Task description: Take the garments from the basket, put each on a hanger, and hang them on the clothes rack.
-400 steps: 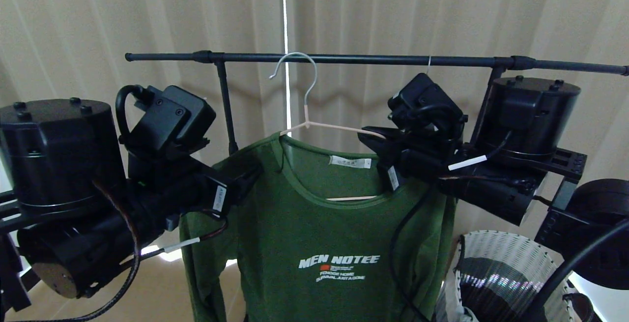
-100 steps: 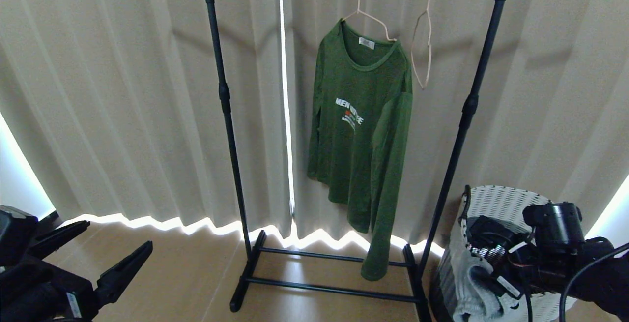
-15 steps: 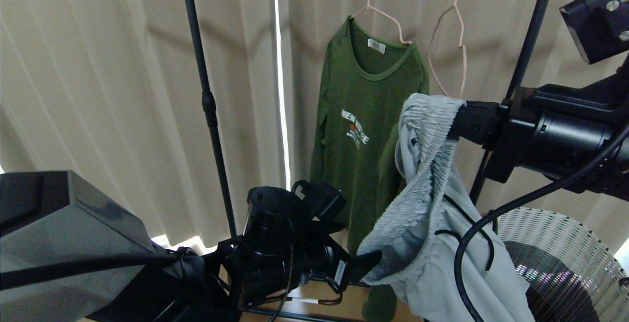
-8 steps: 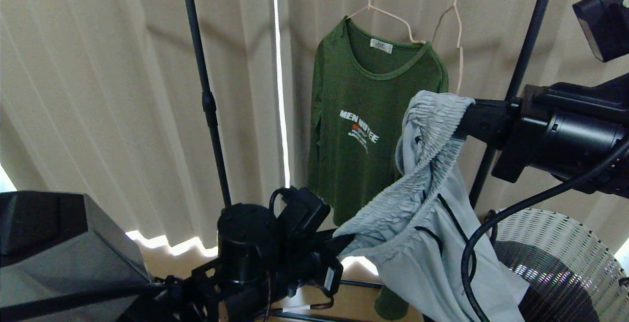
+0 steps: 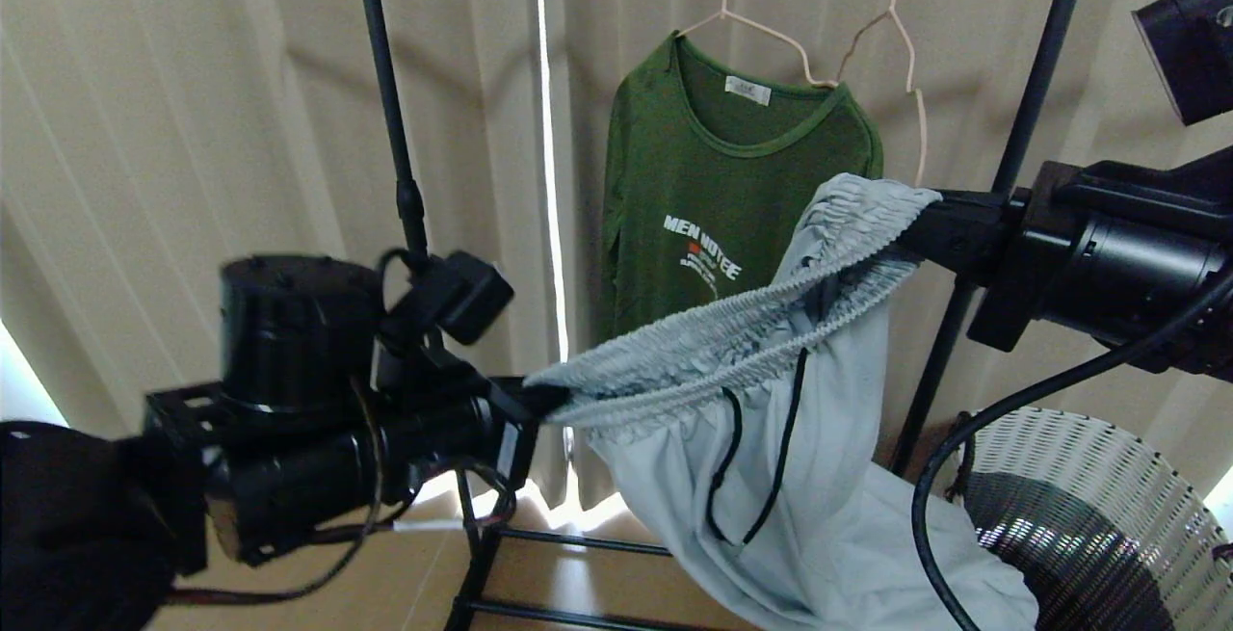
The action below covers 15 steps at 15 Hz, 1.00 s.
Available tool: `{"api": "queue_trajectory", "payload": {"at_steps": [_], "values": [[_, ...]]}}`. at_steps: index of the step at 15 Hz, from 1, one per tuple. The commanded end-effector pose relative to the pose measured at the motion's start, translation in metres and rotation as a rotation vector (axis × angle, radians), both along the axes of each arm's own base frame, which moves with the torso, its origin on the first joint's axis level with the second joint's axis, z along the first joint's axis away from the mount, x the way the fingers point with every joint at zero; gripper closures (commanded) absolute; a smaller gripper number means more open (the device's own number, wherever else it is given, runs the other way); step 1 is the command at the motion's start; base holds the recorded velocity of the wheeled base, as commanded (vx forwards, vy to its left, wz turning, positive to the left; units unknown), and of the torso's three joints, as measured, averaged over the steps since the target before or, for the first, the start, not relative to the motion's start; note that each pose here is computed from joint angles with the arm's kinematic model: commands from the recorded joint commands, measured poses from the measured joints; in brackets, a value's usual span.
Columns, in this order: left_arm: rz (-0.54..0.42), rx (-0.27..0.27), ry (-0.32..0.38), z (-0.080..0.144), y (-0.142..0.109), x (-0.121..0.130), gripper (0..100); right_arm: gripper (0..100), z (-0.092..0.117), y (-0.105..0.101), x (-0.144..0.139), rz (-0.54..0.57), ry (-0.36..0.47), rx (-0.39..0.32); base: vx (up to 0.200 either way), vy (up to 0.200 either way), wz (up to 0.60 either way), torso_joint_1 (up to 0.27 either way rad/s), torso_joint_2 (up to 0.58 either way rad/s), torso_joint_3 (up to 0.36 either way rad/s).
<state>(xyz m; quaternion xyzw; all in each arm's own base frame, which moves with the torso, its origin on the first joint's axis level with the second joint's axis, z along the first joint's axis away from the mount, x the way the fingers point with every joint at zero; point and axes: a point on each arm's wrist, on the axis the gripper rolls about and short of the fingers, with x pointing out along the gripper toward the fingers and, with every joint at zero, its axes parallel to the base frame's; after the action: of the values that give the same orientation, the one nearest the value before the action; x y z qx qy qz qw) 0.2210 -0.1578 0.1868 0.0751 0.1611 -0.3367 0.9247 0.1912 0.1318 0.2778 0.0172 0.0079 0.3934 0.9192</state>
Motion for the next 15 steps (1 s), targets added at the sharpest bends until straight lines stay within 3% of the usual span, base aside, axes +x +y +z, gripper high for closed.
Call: {"api": "queue_trajectory", "payload": {"at_steps": [1, 3, 5, 8, 15], "values": [[0.083, -0.1, -0.156, 0.088, 0.04, -0.021, 100, 100, 0.0, -0.001, 0.001, -0.005, -0.001, -0.004, 0.0, 0.0, 0.0, 0.0, 0.0, 0.0], [0.131, -0.091, -0.147, 0.114, 0.051, -0.019, 100, 100, 0.002, -0.004, 0.002, -0.019, -0.01, 0.0, 0.0, 0.0, 0.0, 0.0, 0.0, 0.0], [0.149, -0.082, -0.135, 0.125, 0.054, -0.016, 100, 100, 0.005, -0.012, 0.004, -0.053, -0.034, -0.008, 0.0, 0.0, 0.0, 0.0, 0.0, 0.0], [0.153, -0.053, -0.086, 0.11, 0.051, -0.011, 100, 100, 0.006, -0.031, 0.009, -0.139, -0.068, -0.038, 0.0, 0.0, 0.0, 0.0, 0.0, 0.0], [0.111, -0.045, -0.026, 0.094, 0.035, -0.011, 100, 100, -0.011, -0.039, 0.001, -0.154, -0.026, -0.063, 0.0, 0.0, 0.0, 0.0, 0.0, 0.0]]}}
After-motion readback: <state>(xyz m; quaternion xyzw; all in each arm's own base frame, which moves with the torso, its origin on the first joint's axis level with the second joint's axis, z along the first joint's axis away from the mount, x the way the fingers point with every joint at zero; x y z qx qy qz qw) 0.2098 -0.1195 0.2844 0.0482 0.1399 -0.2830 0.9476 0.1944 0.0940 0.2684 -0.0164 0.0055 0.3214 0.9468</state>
